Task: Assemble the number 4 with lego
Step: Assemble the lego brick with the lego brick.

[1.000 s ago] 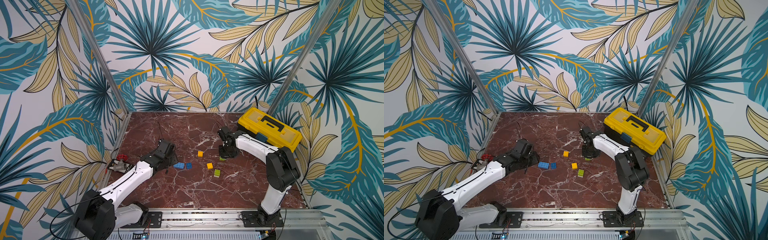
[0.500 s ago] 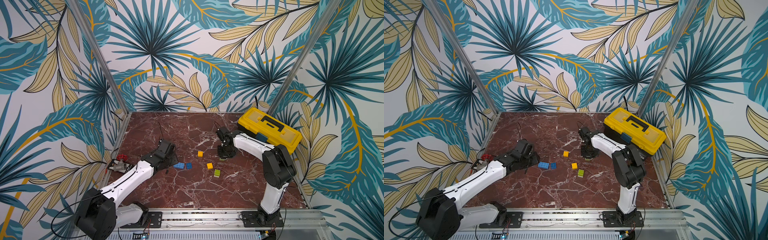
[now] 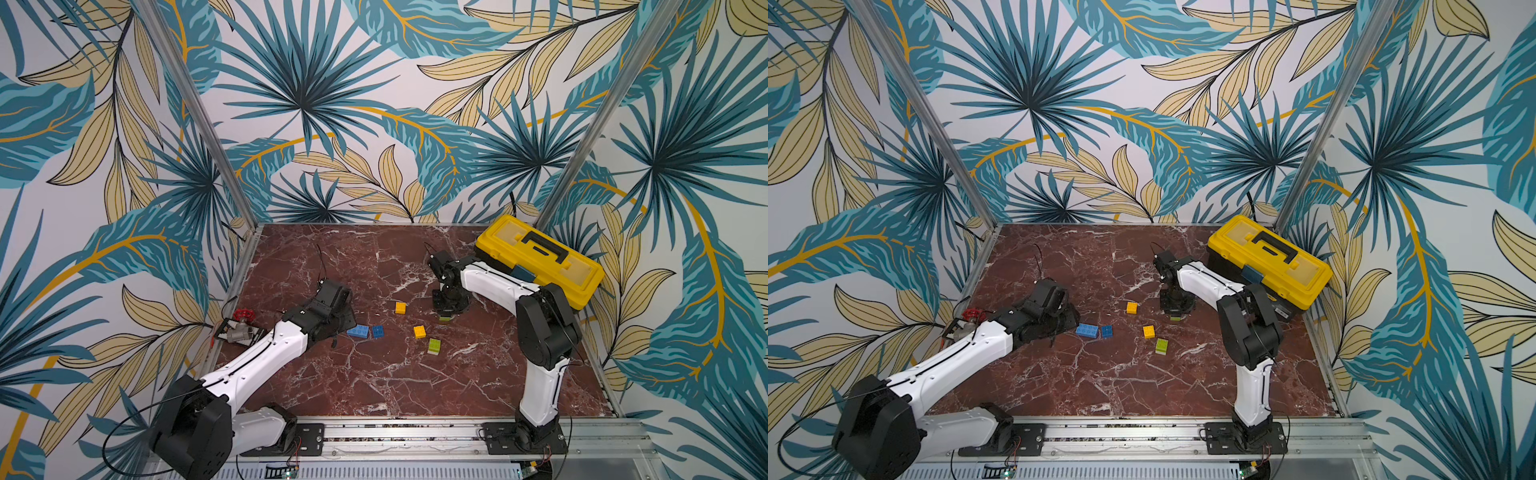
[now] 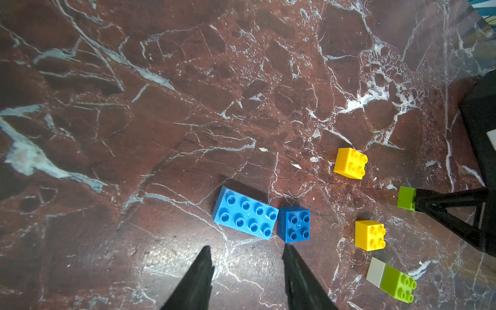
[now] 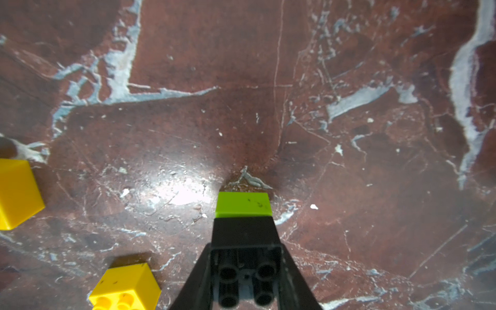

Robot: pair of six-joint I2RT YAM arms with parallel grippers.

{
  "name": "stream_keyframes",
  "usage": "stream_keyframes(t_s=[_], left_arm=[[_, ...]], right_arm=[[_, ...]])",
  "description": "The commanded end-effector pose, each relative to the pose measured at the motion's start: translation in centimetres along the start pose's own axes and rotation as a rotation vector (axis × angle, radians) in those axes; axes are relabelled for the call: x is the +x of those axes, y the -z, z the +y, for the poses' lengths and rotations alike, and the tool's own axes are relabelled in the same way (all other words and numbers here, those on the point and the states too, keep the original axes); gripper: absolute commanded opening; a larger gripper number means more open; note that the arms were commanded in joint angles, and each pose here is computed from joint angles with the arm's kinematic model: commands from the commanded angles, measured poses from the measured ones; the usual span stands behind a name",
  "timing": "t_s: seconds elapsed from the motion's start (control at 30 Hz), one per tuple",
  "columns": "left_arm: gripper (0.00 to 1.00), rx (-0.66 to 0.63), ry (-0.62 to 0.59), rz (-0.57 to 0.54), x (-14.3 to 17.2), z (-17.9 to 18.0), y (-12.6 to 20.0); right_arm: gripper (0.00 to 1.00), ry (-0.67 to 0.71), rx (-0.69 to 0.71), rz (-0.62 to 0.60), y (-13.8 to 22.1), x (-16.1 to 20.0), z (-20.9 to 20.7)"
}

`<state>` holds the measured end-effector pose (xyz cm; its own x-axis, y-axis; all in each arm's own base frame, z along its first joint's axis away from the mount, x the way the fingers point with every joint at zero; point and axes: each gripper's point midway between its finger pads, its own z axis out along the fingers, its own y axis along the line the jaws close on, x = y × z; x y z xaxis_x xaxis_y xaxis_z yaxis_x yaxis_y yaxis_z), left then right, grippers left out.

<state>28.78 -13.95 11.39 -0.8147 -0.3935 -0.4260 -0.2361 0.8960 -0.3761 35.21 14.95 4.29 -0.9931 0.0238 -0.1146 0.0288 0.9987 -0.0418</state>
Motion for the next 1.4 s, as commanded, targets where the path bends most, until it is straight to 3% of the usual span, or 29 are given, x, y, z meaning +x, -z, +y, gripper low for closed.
stream_keyframes(t_s=[0.0, 0.2, 0.33, 0.4, 0.7, 1.03, 1.23, 1.37], left_arm=[[0.46, 0.039, 0.012, -0.040, -1.6, -1.4, 0.8], [0.46, 0.039, 0.012, -0.041, -1.7, -1.4, 0.8], [0.46, 0.047, 0.016, -0.048, -1.9, -1.5, 1.0], [0.46, 0.052, 0.018, -0.053, -2.0, -1.7, 1.3], [0.46, 0.071, 0.020, -0.092, -2.9, -2.1, 2.1], [0.46, 0.021, 0.047, -0.080, -1.9, -0.3, 0.6], [0.46, -0.001, 0.097, -0.073, -1.7, 1.2, -0.1], [0.39, -0.013, 0.137, -0.059, -1.5, 2.4, -0.7]], right_arm=[[0.20, 0.032, 0.022, 0.084, -1.7, 1.6, -0.1], [0.20, 0.060, 0.037, 0.161, -4.0, 2.4, 0.0], [0.20, 0.076, 0.045, 0.377, -7.7, 5.8, 0.2], [0.19, 0.078, 0.067, 0.426, -9.0, 6.9, 0.0], [0.16, 0.051, 0.091, 0.415, -10.1, 7.3, -0.5], [0.14, -0.021, 0.096, 0.204, -4.4, 4.2, -1.2], [0.14, -0.042, 0.149, 0.207, -4.3, 5.0, -2.6], [0.15, -0.056, 0.142, 0.201, -4.6, 4.9, -2.5]])
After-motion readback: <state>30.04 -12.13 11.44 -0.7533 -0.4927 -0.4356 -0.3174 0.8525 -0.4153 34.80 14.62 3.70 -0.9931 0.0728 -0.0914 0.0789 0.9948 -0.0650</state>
